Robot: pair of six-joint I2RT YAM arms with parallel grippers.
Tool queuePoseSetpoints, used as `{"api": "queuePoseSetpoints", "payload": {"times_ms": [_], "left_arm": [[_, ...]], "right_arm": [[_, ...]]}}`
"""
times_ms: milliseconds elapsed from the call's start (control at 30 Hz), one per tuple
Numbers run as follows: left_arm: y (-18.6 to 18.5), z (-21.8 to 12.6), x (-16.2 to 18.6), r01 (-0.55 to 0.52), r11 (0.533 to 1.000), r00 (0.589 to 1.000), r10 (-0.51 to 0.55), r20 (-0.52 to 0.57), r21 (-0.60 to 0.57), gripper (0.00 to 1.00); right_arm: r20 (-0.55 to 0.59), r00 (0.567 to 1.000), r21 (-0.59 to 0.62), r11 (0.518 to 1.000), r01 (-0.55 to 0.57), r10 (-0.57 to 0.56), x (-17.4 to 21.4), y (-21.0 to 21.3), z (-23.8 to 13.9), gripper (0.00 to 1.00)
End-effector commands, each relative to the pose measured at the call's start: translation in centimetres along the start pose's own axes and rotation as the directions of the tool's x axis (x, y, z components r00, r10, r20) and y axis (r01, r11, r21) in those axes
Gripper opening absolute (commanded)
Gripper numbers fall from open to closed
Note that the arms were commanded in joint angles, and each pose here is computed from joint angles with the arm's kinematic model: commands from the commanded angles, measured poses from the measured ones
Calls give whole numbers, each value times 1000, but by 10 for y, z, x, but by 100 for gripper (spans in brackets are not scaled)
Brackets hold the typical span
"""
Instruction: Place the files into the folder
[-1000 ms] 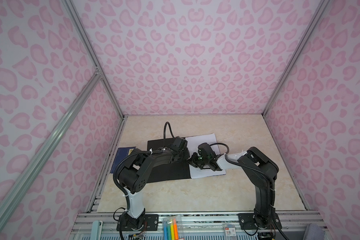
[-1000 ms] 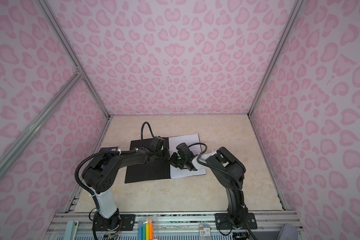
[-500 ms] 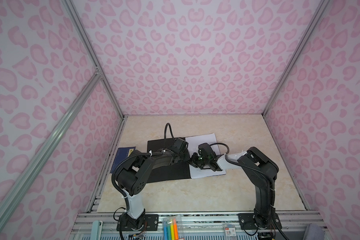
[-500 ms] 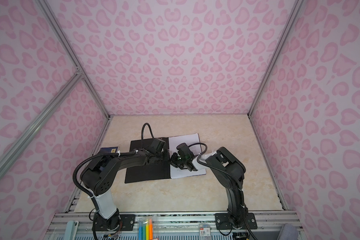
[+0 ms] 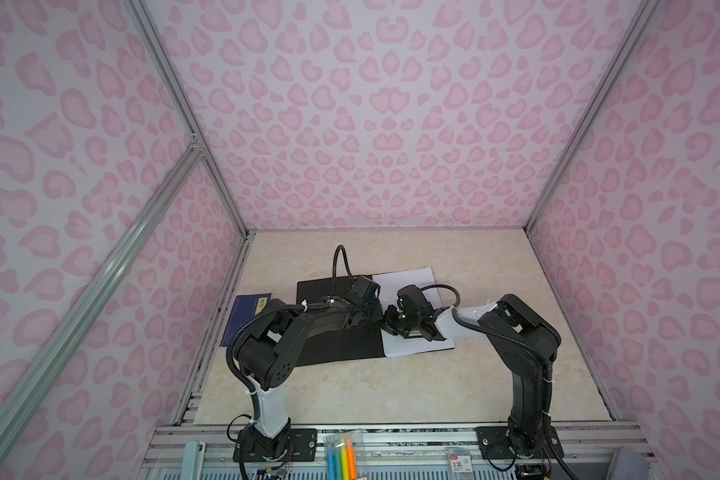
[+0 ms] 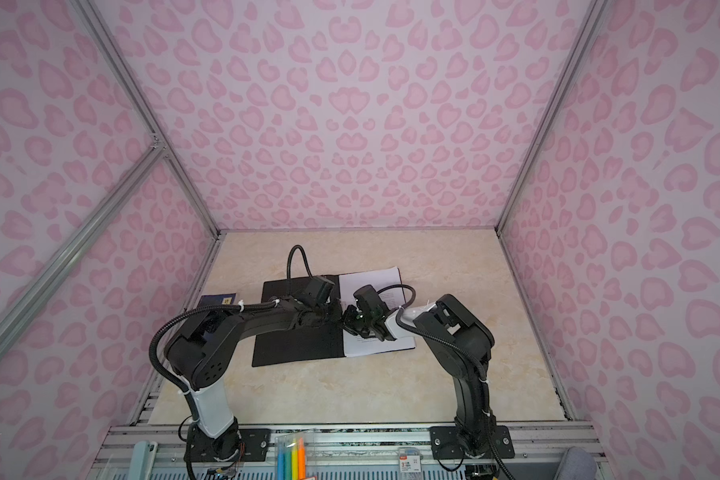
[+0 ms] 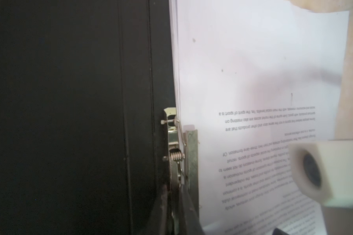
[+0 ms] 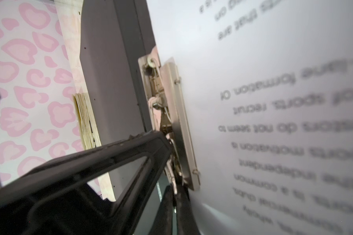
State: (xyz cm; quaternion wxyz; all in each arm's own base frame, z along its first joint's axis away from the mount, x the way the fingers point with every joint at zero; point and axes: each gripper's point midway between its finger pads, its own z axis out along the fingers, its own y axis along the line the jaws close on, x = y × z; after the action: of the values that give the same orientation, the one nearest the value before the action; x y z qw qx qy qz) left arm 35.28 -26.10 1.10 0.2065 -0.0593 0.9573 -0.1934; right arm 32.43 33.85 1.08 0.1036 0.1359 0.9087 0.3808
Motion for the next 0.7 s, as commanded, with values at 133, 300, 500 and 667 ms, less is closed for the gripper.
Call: {"api": "queuePoseSetpoints", "payload": {"times_ms": [133,300,500,667], "left_arm": [[49,6,59,-32,983,975,-9,-223,-178,4],[51,9,61,-30,983,973,-13,-231,-180,4],[51,9,62,-34,983,973,-9,-231,-181,4],[50,10,62,-33,984,972,-9,-233,-176,4]], "right_arm": [[-42,999,201,980,-5,14,15,-51,-10,25],[-39,999,180,984,11,-4,14,-44,-14,25],[-38,999,141,990,9,-4,10,-39,-16,23],[-34,999,70,997,13,-10,5,-26,-17,20]]}}
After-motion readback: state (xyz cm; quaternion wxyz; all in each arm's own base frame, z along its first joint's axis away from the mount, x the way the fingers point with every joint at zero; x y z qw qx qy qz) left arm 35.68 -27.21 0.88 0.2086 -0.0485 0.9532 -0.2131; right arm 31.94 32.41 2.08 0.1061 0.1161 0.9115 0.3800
